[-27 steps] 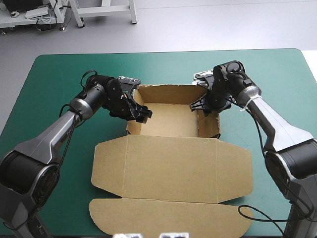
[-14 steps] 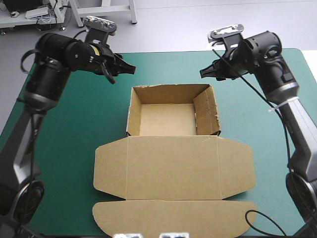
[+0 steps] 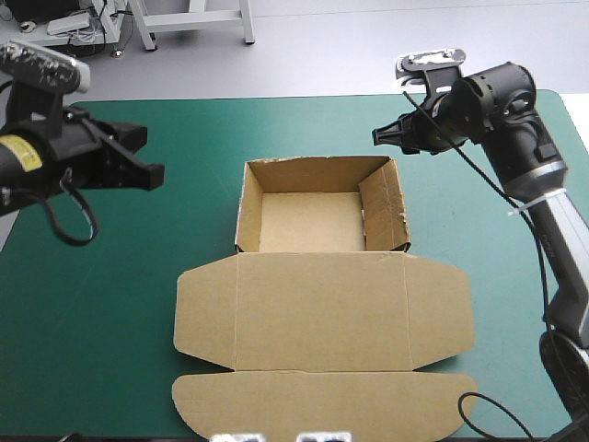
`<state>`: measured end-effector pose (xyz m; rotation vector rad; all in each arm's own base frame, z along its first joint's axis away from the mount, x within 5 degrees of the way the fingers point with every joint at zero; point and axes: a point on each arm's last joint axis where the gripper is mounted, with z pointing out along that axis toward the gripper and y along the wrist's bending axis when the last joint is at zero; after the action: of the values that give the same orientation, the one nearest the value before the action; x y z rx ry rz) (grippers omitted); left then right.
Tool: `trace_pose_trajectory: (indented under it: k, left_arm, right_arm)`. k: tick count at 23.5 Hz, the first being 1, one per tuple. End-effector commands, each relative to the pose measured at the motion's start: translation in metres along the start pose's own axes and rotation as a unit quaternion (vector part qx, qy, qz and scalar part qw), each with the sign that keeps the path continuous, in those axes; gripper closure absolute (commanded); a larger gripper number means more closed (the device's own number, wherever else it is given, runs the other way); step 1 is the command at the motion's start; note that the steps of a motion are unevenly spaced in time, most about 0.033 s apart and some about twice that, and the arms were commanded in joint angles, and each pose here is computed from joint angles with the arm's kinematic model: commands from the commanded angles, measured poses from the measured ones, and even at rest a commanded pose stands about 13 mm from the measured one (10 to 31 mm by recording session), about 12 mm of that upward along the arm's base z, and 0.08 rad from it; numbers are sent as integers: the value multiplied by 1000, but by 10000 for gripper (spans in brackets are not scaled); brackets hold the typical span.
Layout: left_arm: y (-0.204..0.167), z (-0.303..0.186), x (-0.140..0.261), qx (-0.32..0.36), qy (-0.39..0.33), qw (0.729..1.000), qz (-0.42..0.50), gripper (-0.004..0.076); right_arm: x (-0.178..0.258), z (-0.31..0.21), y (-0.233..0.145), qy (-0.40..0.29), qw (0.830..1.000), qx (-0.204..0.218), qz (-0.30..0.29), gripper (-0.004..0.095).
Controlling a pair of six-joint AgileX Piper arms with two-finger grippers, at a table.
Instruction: Fold the box
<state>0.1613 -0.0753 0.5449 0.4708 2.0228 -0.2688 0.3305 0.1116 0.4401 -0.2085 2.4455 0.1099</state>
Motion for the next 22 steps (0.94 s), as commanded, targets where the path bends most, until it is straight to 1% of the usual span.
trace_pose_trajectory:
  k: [1,4,8,11,13,15,17,18,19,22]
  left_arm:
    - [-2,-22,25,3,17,1000,7,733]
    - [-2,-23,53,2,42,999,9,733]
    - [-2,-24,89,0,59,998,10,733]
    - [-2,-27,112,0,50,999,10,733]
    - [-3,-26,135,0,42,999,9,733]
    - [-3,-22,160,2,61,998,9,733]
    - [-4,-16,192,2,85,996,7,733]
    - [-4,-14,198,2,88,996,6,733]
    - [-5,-10,213,5,98,995,-1,733]
    - [-5,-1,237,4,113,994,-8,733]
  right_arm:
    - [5,10,1,20,1000,-9,7,493]
    - [15,38,4,65,998,-13,10,493]
    - [30,70,5,117,993,-5,7,494]
    - [39,88,7,134,991,-13,11,494]
    - [44,101,9,137,990,-20,15,502]
    - [51,114,9,147,989,-19,14,567]
    - [56,129,10,162,987,-20,10,699]
    - [57,132,11,164,986,-23,6,720]
    - [57,136,12,166,986,-30,2,755]
    - [58,140,13,169,985,-30,-1,828]
